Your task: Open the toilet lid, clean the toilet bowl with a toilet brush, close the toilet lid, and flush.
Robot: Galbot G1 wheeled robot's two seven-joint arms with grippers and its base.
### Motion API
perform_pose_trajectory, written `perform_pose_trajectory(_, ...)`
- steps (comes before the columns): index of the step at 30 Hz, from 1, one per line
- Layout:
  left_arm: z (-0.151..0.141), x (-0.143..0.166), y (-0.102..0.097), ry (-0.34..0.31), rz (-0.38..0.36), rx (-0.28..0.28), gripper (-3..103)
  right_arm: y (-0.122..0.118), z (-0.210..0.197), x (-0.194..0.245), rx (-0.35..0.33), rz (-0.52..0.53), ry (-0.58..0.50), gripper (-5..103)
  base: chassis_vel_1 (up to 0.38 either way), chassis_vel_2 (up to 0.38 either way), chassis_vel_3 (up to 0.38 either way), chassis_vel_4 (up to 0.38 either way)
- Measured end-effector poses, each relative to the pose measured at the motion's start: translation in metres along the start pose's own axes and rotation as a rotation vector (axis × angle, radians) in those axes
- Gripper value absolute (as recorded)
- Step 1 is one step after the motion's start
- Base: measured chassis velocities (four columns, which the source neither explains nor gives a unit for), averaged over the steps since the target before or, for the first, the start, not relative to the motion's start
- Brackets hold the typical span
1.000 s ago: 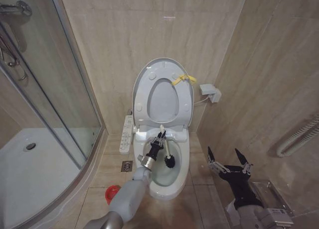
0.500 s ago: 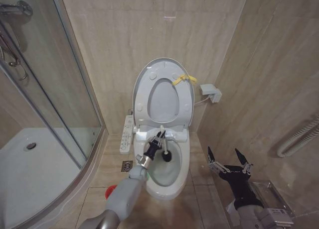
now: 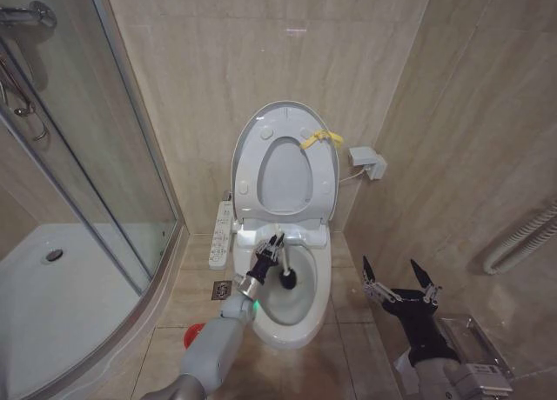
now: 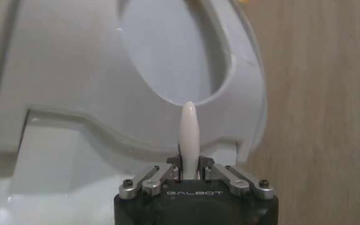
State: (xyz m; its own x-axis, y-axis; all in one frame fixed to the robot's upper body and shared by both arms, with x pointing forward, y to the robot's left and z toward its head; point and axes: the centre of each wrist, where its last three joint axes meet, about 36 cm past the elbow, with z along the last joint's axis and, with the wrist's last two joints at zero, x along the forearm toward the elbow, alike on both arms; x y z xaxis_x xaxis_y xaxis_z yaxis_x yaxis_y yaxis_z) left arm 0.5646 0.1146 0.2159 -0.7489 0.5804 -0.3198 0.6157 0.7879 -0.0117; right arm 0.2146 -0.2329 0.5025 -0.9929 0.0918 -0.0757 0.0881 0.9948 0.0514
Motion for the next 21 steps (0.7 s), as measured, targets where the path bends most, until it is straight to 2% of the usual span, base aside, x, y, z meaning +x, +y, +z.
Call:
perform_pose_trajectory(1, 0.000, -0.004, 0.002, -0.008, 0.011, -0.025, 18, 0.000, 0.000, 0.000, 0.000, 0.000, 0.000, 100, 0.000, 0.000, 0.000, 0.000)
perform_pose_trajectory(3, -0.001, -0.007, 0.002, -0.014, 0.011, -0.029, 18, 0.000, 0.000, 0.000, 0.000, 0.000, 0.000, 100, 0.000, 0.000, 0.000, 0.000)
perform_pose_trajectory(6, -0.003, -0.020, -0.010, -0.047, -0.019, 0.028, 18, 0.000, 0.000, 0.000, 0.000, 0.000, 0.000, 100, 0.000, 0.000, 0.000, 0.000)
perform_pose_trajectory(7, -0.003, -0.020, -0.010, -0.047, -0.019, 0.028, 18, 0.000, 0.000, 0.000, 0.000, 0.000, 0.000, 100, 0.000, 0.000, 0.000, 0.000)
perform_pose_trajectory(10, -0.007, -0.027, -0.027, -0.063, -0.089, 0.172, 18, 0.000, 0.000, 0.000, 0.000, 0.000, 0.000, 100, 0.000, 0.000, 0.000, 0.000)
perform_pose_trajectory(11, -0.007, -0.027, -0.031, -0.063, -0.106, 0.203, 18, 0.000, 0.000, 0.000, 0.000, 0.000, 0.000, 100, 0.000, 0.000, 0.000, 0.000)
perform_pose_trajectory(12, -0.007, -0.027, -0.031, -0.063, -0.106, 0.203, 18, 0.000, 0.000, 0.000, 0.000, 0.000, 0.000, 100, 0.000, 0.000, 0.000, 0.000)
perform_pose_trajectory(13, -0.007, -0.026, -0.034, -0.060, -0.123, 0.232, 18, 0.000, 0.000, 0.000, 0.000, 0.000, 0.000, 100, 0.000, 0.000, 0.000, 0.000)
perform_pose_trajectory(14, -0.006, -0.025, -0.034, -0.055, -0.127, 0.237, 18, 0.000, 0.000, 0.000, 0.000, 0.000, 0.000, 100, 0.000, 0.000, 0.000, 0.000)
perform_pose_trajectory(15, 0.001, -0.014, -0.028, -0.028, -0.120, 0.206, 18, 0.000, 0.000, 0.000, 0.000, 0.000, 0.000, 100, 0.000, 0.000, 0.000, 0.000)
perform_pose_trajectory(16, 0.006, -0.004, -0.019, -0.012, -0.092, 0.151, 18, 0.000, 0.000, 0.000, 0.000, 0.000, 0.000, 100, 0.000, 0.000, 0.000, 0.000)
perform_pose_trajectory(17, 0.006, -0.004, -0.019, -0.012, -0.092, 0.151, 18, 0.000, 0.000, 0.000, 0.000, 0.000, 0.000, 100, 0.000, 0.000, 0.000, 0.000)
perform_pose_trajectory(19, 0.005, 0.000, -0.010, 0.000, -0.061, 0.100, 18, 0.000, 0.000, 0.000, 0.000, 0.000, 0.000, 100, 0.000, 0.000, 0.000, 0.000)
perform_pose_trajectory(21, 0.004, -0.001, -0.009, -0.001, -0.055, 0.091, 18, 0.000, 0.000, 0.000, 0.000, 0.000, 0.000, 100, 0.000, 0.000, 0.000, 0.000)
